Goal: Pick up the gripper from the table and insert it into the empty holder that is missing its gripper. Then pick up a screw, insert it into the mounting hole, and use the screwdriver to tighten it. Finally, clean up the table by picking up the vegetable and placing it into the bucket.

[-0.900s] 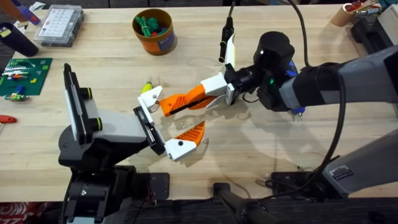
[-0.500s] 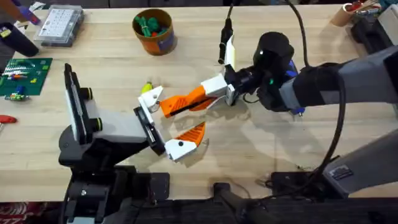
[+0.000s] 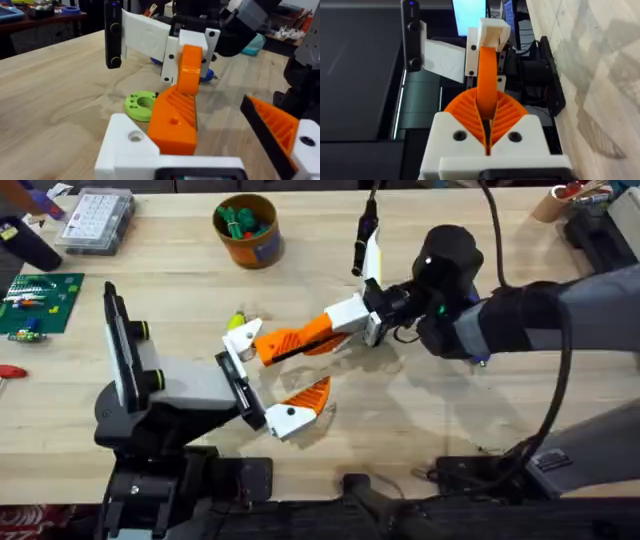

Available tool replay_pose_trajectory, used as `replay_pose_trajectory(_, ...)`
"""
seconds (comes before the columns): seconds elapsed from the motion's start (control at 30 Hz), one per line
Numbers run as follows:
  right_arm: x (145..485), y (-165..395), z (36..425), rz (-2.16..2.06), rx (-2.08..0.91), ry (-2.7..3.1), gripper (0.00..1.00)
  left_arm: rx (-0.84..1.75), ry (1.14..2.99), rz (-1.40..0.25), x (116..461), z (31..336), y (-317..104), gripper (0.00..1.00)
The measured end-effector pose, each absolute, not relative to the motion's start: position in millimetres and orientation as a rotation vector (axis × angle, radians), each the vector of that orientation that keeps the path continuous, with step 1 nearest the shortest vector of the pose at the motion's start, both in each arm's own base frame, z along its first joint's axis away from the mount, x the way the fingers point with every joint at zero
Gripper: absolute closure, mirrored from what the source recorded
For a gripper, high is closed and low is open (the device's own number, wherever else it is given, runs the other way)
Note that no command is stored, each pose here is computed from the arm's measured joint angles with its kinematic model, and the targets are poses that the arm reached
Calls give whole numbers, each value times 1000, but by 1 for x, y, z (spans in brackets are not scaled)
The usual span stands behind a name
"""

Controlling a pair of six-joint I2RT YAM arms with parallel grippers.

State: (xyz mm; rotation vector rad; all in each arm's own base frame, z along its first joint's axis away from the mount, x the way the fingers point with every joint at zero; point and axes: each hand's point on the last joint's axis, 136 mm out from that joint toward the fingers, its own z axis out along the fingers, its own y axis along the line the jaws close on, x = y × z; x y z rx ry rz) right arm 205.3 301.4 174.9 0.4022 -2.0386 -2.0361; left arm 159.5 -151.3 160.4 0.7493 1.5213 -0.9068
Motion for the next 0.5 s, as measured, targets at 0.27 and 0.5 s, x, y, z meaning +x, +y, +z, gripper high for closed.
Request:
replay_pose_trajectory(0.27, 206, 302, 175, -2036, 389, -2042, 982, 749, 1521, -907, 160, 160, -151, 14)
replay_pose_trajectory(0.5, 209, 303, 173, -2029, 354, -2049, 982, 749, 1521, -906, 160, 160, -151, 14)
